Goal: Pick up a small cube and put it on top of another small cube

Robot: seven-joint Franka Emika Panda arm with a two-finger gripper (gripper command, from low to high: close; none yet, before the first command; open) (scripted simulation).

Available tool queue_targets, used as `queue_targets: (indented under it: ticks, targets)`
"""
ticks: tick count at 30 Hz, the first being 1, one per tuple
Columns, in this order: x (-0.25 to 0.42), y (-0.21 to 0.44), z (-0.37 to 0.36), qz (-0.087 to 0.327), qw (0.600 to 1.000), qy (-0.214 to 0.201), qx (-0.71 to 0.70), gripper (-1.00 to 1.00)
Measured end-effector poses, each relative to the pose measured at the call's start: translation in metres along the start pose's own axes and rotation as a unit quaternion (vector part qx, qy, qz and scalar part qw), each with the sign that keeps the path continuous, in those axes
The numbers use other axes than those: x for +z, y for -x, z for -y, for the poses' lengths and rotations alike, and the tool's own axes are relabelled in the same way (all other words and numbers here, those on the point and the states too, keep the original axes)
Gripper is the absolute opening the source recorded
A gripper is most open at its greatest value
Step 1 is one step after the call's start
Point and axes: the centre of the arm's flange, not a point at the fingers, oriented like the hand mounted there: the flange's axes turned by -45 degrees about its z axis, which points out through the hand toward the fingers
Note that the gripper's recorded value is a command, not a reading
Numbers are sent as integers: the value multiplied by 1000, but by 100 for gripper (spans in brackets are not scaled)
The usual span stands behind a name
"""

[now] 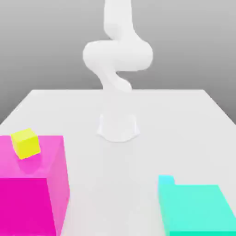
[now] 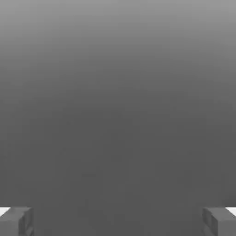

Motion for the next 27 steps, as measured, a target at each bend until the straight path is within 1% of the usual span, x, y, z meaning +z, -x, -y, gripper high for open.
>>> queue_targets:
  ticks: [6,13,20,23,27]
  targets:
    - [95,25,-94,66,998,1,-17,0]
    - [182,98,-203,140,990,8,-31,0]
    - [232,207,-300,219,975,20,-45,0]
    - [236,275,-340,260,964,31,-39,0]
    - [220,362,-349,301,952,47,8,0]
